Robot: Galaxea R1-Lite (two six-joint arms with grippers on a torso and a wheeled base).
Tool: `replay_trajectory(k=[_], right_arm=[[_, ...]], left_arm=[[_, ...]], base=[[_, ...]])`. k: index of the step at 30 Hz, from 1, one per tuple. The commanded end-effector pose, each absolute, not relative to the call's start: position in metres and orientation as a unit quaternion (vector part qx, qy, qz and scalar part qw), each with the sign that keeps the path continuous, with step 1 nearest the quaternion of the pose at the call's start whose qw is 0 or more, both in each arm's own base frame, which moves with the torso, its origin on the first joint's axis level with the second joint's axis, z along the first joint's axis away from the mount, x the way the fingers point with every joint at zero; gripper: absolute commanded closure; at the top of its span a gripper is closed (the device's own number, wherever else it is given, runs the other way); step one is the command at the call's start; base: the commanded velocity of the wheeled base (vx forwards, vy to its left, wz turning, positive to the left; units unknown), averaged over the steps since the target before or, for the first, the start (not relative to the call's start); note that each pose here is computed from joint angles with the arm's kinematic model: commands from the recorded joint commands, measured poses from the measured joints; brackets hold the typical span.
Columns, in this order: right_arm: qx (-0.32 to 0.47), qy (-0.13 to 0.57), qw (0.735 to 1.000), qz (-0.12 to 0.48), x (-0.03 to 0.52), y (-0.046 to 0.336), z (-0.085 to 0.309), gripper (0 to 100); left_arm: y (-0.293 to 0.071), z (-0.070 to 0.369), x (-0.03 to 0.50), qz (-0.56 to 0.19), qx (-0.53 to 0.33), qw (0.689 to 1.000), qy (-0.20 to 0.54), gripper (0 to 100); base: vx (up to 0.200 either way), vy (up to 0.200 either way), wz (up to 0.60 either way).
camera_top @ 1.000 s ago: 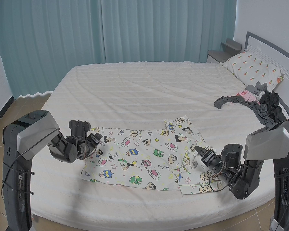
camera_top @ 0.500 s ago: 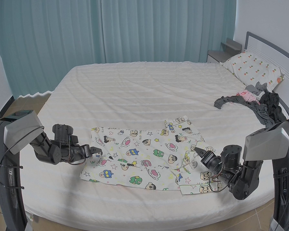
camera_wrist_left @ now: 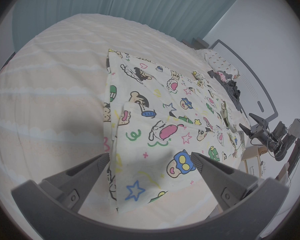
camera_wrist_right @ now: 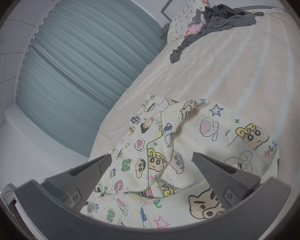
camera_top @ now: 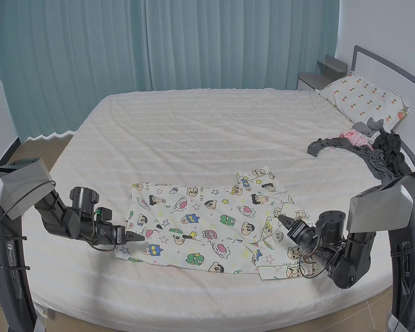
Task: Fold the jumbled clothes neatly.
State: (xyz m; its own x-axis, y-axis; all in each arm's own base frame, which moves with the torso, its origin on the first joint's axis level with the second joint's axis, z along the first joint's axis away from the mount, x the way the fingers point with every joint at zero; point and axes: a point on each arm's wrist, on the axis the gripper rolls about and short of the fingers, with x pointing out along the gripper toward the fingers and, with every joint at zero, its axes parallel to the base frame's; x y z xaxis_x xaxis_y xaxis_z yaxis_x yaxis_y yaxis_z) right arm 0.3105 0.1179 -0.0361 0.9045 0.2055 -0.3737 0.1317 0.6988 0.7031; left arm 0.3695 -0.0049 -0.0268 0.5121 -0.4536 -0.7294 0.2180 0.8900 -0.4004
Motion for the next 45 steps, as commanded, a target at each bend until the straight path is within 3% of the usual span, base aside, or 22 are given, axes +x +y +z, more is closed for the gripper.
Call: replay_trajectory(k=[1, 8, 9, 27, 45], right_arm=[[0.389, 0.214, 0.896, 0.022, 0.311, 0.118, -0.036, 0], [0.388, 0.214, 0.896, 0.023, 0.311, 0.118, -0.036, 0], [0.388, 0.215, 0.896, 0.022, 0.311, 0.118, -0.036, 0], [0.388, 0.215, 0.896, 0.022, 0.311, 0.118, -0.036, 0], [0.377, 0.220, 0.899, 0.022, 0.310, 0.118, -0.041, 0]], left_arm=[[-0.005, -0.026, 0.369, -0.195, -0.130, 0.860, 0.453, 0], [-0.006, -0.027, 0.368, -0.196, -0.130, 0.859, 0.455, 0], [-0.006, -0.028, 0.368, -0.196, -0.130, 0.858, 0.456, 100], [0.003, -0.018, 0.355, -0.179, -0.137, 0.858, 0.462, 100], [0.005, -0.012, 0.337, -0.180, -0.127, 0.826, 0.520, 100]], base=[[0.000, 0.000, 0.00], [0.000, 0.000, 0.00], [0.000, 0.000, 0.00], [0.000, 0.000, 0.00], [0.000, 0.000, 0.00]])
